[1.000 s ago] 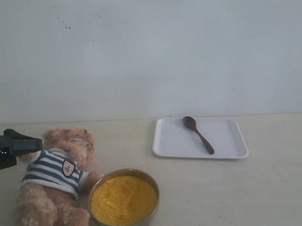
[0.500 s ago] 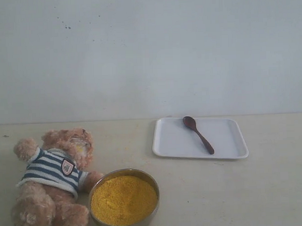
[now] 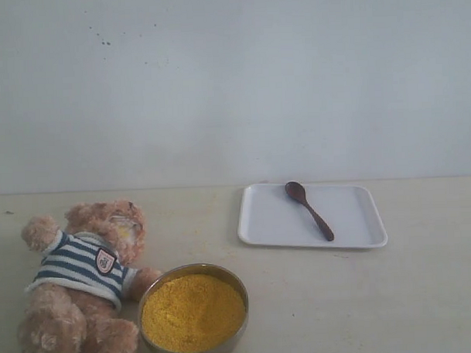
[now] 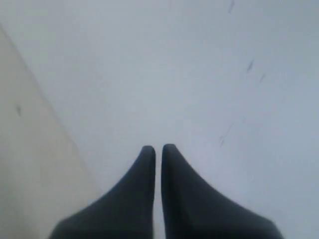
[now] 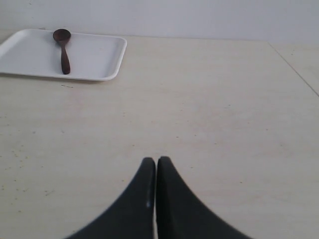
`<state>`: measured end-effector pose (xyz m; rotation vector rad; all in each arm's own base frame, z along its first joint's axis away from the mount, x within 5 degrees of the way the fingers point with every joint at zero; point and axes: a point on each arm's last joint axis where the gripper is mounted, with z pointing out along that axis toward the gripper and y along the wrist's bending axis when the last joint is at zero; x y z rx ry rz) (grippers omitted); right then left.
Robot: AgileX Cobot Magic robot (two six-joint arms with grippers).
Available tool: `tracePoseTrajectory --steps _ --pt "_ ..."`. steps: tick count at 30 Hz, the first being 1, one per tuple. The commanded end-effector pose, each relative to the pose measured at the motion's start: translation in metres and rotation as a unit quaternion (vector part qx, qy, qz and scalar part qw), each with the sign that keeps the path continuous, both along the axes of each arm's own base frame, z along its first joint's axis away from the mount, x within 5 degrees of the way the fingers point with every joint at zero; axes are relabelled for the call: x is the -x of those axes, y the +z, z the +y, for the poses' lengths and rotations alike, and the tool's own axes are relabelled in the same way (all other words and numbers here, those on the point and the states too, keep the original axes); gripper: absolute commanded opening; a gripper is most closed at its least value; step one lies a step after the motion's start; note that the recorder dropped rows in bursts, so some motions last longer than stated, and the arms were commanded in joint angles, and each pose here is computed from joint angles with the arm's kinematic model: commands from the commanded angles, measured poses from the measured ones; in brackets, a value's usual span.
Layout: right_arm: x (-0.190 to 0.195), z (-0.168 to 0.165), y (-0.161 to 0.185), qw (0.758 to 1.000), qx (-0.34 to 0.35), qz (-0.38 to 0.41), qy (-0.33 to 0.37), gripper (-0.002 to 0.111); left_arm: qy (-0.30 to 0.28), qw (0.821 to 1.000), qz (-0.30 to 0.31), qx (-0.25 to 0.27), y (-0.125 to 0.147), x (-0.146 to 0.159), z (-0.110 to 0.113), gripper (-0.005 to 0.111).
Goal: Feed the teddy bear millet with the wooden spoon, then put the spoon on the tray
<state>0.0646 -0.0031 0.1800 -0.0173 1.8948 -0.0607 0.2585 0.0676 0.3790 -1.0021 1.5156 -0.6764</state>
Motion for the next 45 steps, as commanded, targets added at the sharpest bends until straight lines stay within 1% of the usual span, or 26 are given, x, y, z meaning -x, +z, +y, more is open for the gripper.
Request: tracePoseTrajectory --steps 1,2,3,4,5,6,8,9,10,11,13,14,16,18,20,24,28,33,37,41,42,43,45 --pt "0.000 0.000 0.001 1.000 -0.001 -0.005 -0.001 0.000 0.120 0.984 -0.121 -0.052 0.047 0.041 0.009 0.004" --pt "0.000 0.000 0.001 1.000 -0.001 -0.005 -0.001 0.000 0.137 0.978 -0.137 -0.081 0.056 0.051 0.009 0.004" --pt "0.000 0.000 0.001 1.000 -0.001 -0.005 -0.001 0.000 0.145 0.973 -0.152 -0.097 0.063 0.061 0.008 0.004" --pt "0.000 0.000 0.001 1.000 -0.001 -0.005 -0.001 0.000 0.151 0.967 -0.162 -0.126 0.070 0.071 0.005 0.004" --pt "0.000 0.000 0.001 1.000 -0.001 -0.005 -0.001 0.000 0.151 0.959 -0.164 -0.177 0.076 0.080 0.002 0.004" --pt "0.000 0.000 0.001 1.000 -0.001 -0.005 -0.001 0.000 0.150 0.946 -0.160 -0.238 0.081 0.089 -0.002 0.004" --pt "0.000 0.000 0.001 1.000 -0.001 -0.005 -0.001 0.000 0.135 0.907 -0.149 -0.369 0.092 0.110 -0.013 0.004" --pt "0.000 0.000 0.001 1.000 -0.001 -0.005 -0.001 0.000 0.124 0.888 -0.146 -0.419 0.096 0.121 -0.020 0.004" --pt "0.000 0.000 0.001 1.000 -0.001 -0.005 -0.001 0.000 0.114 0.875 -0.149 -0.447 0.099 0.131 -0.027 0.004" --pt "0.000 0.000 0.001 1.000 -0.001 -0.005 -0.001 0.000 0.109 0.866 -0.163 -0.460 0.103 0.144 -0.034 0.004" --pt "0.000 0.000 0.001 1.000 -0.001 -0.005 -0.001 0.000 0.099 0.856 -0.200 -0.467 0.109 0.169 -0.046 0.004" --pt "0.000 0.000 0.001 1.000 -0.001 -0.005 -0.001 0.000 0.082 0.858 -0.219 -0.457 0.111 0.181 -0.053 0.004" --pt "0.000 0.000 0.001 1.000 -0.001 -0.005 -0.001 0.000 0.025 0.866 -0.244 -0.435 0.108 0.199 -0.067 0.004" --pt "0.000 0.000 0.001 1.000 -0.001 -0.005 -0.001 0.000 -0.024 0.867 -0.256 -0.427 0.100 0.211 -0.077 0.004" --pt "0.000 0.000 0.001 1.000 -0.001 -0.005 -0.001 0.000 -0.039 0.868 -0.259 -0.422 0.090 0.217 -0.080 0.004" --pt "0.000 0.000 0.001 1.000 -0.001 -0.005 -0.001 0.000 -0.043 0.874 -0.255 -0.411 0.067 0.222 -0.080 0.004" --pt "0.000 0.000 0.001 1.000 -0.001 -0.005 -0.001 0.000 -0.073 0.891 -0.246 -0.375 0.043 0.225 -0.084 0.004" --pt "0.000 0.000 0.001 1.000 -0.001 -0.005 -0.001 0.000 -0.067 0.900 -0.235 -0.361 0.011 0.229 -0.082 0.004" --pt "0.000 0.000 0.001 1.000 -0.001 -0.005 -0.001 0.000 -0.060 0.913 -0.206 -0.346 -0.015 0.229 -0.079 0.004" --pt "0.000 0.000 0.001 1.000 -0.001 -0.005 -0.001 0.000 -0.016 0.925 -0.170 -0.340 -0.034 0.238 -0.070 0.004" --pt "0.000 0.000 0.001 1.000 -0.001 -0.005 -0.001 0.000 -0.009 0.923 -0.160 -0.351 -0.037 0.242 -0.069 0.004" --pt "0.000 0.000 0.001 1.000 -0.001 -0.005 -0.001 0.000 -0.008 0.916 -0.151 -0.371 -0.039 0.246 -0.069 0.004" --pt "0.000 0.000 0.001 1.000 -0.001 -0.005 -0.001 0.000 -0.008 0.901 -0.157 -0.405 -0.041 0.254 -0.069 0.004"
